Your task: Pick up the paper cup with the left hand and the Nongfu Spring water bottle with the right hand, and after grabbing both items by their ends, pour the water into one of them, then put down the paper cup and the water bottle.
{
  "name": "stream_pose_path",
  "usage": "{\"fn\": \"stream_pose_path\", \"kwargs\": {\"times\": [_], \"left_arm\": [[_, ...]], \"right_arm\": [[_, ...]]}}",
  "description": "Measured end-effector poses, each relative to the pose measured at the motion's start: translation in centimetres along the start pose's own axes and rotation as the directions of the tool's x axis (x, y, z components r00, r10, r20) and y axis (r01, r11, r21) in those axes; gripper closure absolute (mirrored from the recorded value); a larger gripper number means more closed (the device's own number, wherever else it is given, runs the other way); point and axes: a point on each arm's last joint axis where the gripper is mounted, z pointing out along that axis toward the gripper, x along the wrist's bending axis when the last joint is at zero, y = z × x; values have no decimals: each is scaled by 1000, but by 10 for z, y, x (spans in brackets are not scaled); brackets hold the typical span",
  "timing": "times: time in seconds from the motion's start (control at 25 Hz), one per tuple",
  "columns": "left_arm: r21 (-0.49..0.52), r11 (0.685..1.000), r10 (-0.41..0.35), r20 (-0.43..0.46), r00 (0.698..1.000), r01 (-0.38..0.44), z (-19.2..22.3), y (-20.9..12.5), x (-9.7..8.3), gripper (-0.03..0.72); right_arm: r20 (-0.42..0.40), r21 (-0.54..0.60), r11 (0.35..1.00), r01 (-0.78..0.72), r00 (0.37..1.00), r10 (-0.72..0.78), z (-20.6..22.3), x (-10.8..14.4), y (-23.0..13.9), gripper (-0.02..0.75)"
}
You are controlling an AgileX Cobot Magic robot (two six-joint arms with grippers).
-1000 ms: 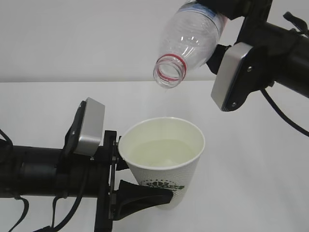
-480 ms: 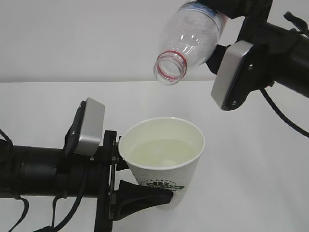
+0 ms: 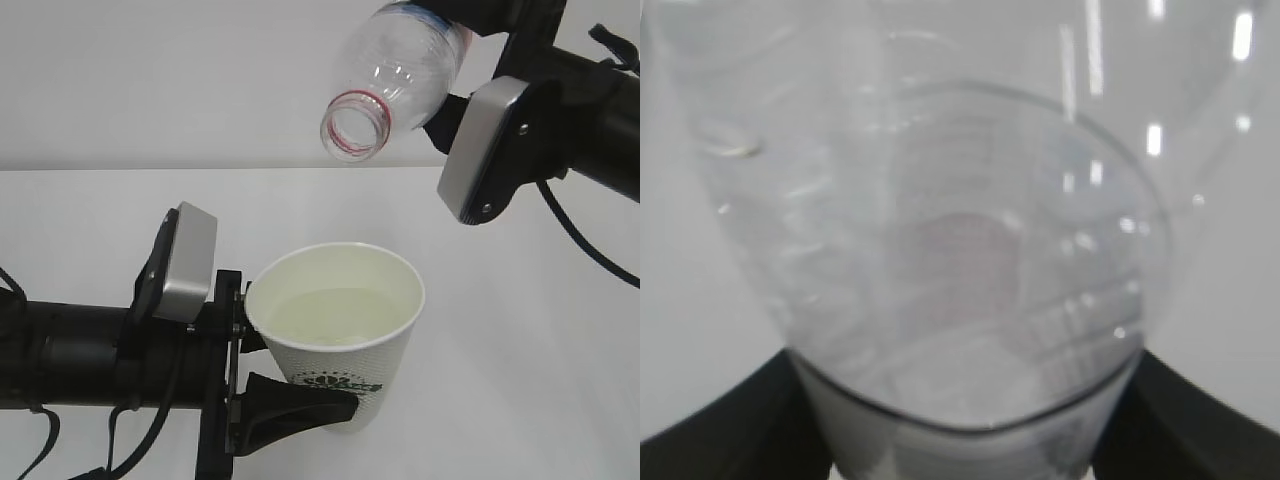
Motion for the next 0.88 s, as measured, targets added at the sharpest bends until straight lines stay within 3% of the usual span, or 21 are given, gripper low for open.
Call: {"fn": "stream_pose_path", "kwargs": {"times": [0.88], "left_arm": [[0, 1000, 0, 0, 1000, 0, 0, 0, 0, 226]], "right_arm": [[2, 2, 981, -195, 981, 195, 0, 0, 0, 244]]}}
